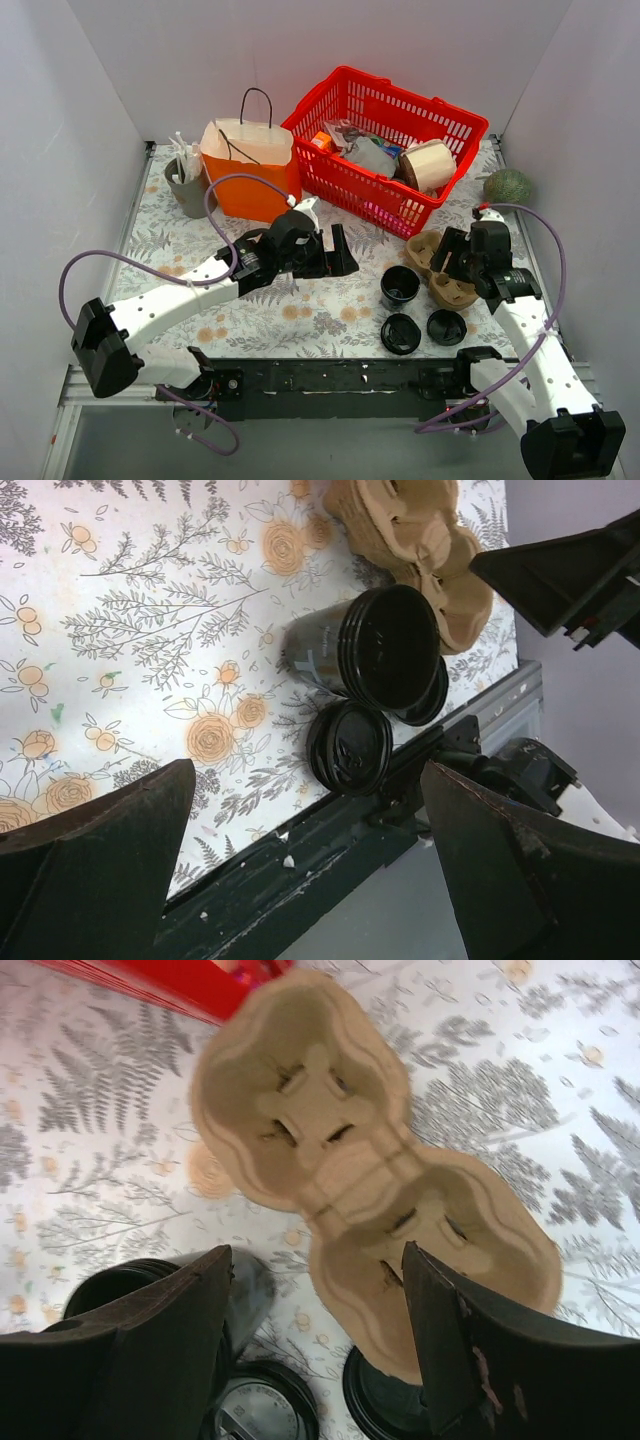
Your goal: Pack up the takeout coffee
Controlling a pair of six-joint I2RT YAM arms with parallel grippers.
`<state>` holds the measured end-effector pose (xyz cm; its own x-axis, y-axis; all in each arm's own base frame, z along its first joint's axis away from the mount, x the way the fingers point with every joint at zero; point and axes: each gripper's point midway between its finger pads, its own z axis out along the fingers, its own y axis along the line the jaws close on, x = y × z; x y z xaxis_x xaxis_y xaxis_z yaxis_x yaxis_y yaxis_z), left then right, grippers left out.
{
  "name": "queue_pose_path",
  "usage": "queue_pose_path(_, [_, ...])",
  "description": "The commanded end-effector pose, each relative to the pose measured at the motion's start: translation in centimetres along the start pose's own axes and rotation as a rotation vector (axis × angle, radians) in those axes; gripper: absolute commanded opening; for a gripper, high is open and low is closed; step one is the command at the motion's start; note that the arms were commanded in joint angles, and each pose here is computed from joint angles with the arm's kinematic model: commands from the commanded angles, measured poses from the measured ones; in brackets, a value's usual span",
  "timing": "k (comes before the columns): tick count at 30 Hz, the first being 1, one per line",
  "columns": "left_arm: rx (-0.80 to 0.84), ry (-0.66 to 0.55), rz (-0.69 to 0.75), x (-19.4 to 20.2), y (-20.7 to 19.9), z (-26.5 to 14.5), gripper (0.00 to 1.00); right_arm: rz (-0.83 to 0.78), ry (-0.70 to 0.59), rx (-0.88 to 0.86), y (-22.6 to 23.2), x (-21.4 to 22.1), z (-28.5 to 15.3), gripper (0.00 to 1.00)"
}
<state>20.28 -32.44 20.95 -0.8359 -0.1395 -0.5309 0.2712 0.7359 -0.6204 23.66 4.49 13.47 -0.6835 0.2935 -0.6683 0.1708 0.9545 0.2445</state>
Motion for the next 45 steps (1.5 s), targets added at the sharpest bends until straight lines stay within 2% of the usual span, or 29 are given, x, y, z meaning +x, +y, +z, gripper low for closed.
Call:
queue_pose_path(1, [-0.023,-0.035,-0.01,-0.2,0.5,0.8,0.98,-0.043,-0.103,-0.186,3.5,-2.6,0.2,0.76])
queue_pose_path(3, [-0.024,-0.032,-0.013,0.0,0.7,1.1,0.98,-0.133,-0.072,-0.346,5.9,-1.9,-0.4,0.75])
queue_pose_path(9, [-0.027,0.003,-0.032,1.1,1.2,3.0,0.98,-0.195,0.028,-0.507,8.0,0.2,-1.7,0.72])
queue_pose_path(18, [0.002,0.077,-0.087,2.2,0.4,6.9,0.98,-0.183,0.127,-0.501,7.7,1.9,-1.3,0.6])
queue_pose_path(28, [0.079,0.157,-0.145,3.6,-1.2,9.7,0.98,-0.169,0.17,-0.499,7.3,3.5,-1.3,0.55])
queue_pose_path(35, [0.142,0.191,-0.184,4.3,-2.4,11.0,0.94,-0.17,0.176,-0.479,6.9,3.9,-1.0,0.53])
queue_pose_path(45, [0.148,0.227,-0.187,5.6,-3.1,12.8,0.88,-0.175,0.163,-0.493,7.1,3.6,-1.4,0.39])
